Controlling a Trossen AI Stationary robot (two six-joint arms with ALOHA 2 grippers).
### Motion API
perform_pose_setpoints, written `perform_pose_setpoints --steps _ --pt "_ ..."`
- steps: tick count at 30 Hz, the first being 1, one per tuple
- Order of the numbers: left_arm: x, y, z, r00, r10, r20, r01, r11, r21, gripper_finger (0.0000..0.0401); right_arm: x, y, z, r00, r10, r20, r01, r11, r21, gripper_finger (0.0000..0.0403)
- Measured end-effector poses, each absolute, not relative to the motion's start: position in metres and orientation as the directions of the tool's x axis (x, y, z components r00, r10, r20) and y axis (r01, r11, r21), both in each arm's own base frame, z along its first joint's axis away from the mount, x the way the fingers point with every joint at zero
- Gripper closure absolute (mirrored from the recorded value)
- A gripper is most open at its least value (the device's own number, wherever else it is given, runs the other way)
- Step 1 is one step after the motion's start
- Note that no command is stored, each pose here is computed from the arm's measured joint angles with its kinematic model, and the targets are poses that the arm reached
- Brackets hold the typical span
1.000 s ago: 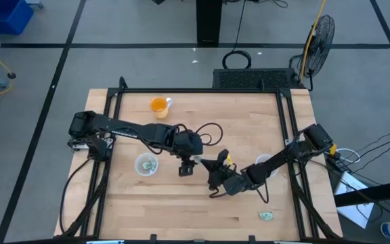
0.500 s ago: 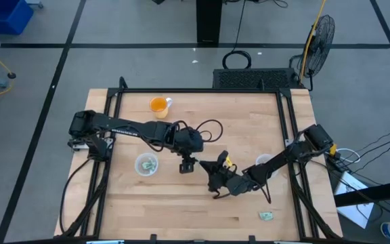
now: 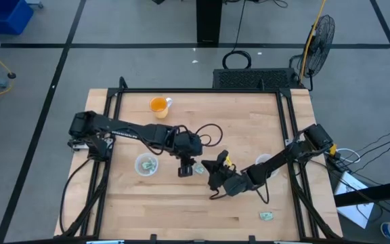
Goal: Pick and place items into bin
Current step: Put the stevia packet into the left transparent bin
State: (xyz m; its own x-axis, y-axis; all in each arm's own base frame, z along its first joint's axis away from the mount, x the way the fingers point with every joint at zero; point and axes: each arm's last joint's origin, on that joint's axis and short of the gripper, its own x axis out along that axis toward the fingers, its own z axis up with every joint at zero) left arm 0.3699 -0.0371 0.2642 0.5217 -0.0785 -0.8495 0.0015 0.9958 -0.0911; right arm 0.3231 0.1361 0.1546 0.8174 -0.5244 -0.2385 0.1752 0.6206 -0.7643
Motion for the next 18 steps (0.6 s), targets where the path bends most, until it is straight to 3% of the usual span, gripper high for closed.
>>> perform_pose_setpoints --steps 4,9,14,18 --pt "0.372 -0.048 0.253 0.511 -0.087 -0.855 0.025 0.996 -0.086 0.0268 0.32 0.134 0.148 0.794 -0.539 -0.281 0.159 0.631 -0.759 0.0365" --pt "0.373 -0.061 0.221 0.468 0.005 -0.884 0.019 1.0 0.016 0.0228 0.312 0.131 0.146 0.771 -0.517 -0.371 0.114 0.686 -0.719 0.0316" --pt "0.378 -0.072 0.189 0.453 0.101 -0.886 0.051 0.989 0.139 0.0184 0.297 0.128 0.174 0.797 -0.342 -0.497 0.053 0.861 -0.506 0.0289" --pt "0.385 -0.083 0.174 0.499 0.096 -0.861 0.082 0.984 0.158 0.0168 0.28 0.12 0.204 0.805 -0.281 -0.523 0.063 0.916 -0.396 0.029"
